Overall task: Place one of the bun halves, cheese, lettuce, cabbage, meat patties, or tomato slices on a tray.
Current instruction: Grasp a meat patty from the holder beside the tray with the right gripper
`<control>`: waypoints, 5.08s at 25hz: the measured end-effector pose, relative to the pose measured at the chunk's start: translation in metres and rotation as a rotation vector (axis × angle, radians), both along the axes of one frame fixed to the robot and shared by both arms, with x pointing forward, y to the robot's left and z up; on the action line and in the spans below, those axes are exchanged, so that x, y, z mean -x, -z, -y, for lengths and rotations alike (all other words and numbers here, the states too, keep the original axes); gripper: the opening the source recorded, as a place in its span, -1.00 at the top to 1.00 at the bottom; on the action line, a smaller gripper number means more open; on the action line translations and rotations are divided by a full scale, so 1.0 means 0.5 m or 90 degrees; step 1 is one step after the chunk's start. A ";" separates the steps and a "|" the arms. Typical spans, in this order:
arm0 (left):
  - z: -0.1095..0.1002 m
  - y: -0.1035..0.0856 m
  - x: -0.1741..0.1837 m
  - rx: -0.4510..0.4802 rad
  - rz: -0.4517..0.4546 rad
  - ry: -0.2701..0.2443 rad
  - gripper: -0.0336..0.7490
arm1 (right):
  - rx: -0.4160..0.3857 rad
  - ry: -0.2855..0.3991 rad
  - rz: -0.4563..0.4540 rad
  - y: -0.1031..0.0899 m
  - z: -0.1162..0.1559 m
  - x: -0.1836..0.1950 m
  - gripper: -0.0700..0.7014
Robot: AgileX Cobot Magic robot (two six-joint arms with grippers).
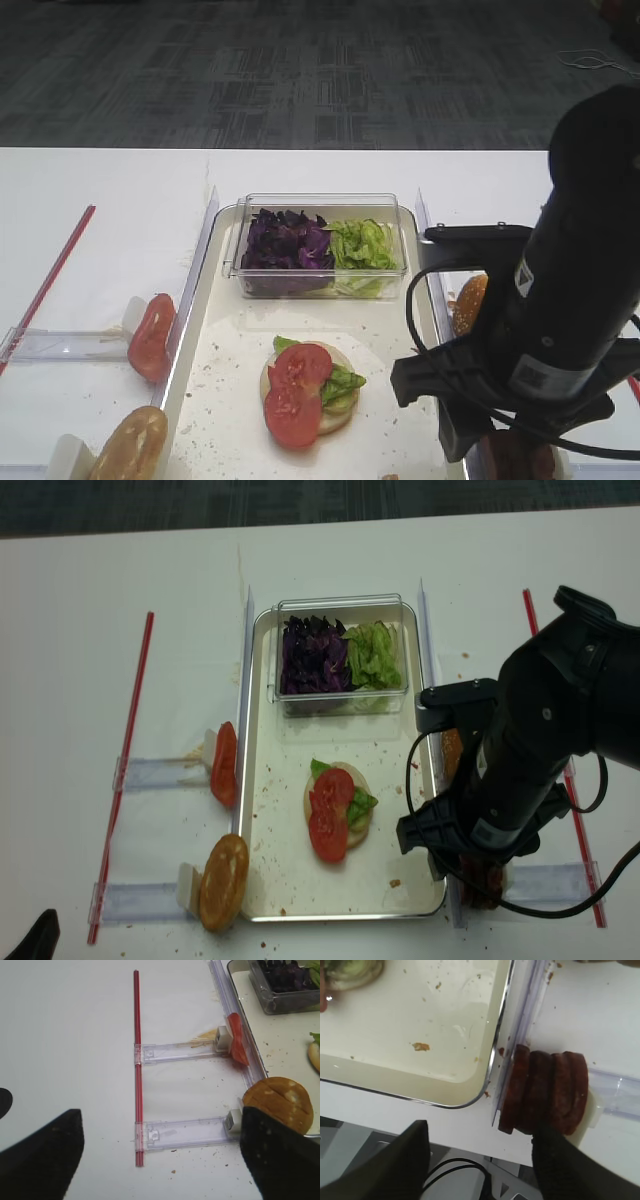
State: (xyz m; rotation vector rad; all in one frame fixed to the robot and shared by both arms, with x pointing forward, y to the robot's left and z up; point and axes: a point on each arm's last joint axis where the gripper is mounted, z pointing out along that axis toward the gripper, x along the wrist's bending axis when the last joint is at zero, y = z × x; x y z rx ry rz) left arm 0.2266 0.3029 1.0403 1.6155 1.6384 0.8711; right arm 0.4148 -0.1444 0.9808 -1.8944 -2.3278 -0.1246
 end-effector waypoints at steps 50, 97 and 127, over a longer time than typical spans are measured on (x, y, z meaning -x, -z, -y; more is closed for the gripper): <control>0.000 0.000 0.000 0.000 0.000 0.000 -0.66 | 0.041 0.015 -0.044 0.060 -0.017 -0.024 -0.25; 0.000 0.000 0.000 0.000 0.000 0.000 -0.66 | 0.079 -0.010 -0.039 0.066 -0.007 -0.028 0.48; 0.000 0.000 0.000 0.000 0.000 0.000 -0.66 | 0.065 0.001 -0.043 0.022 -0.009 -0.024 0.48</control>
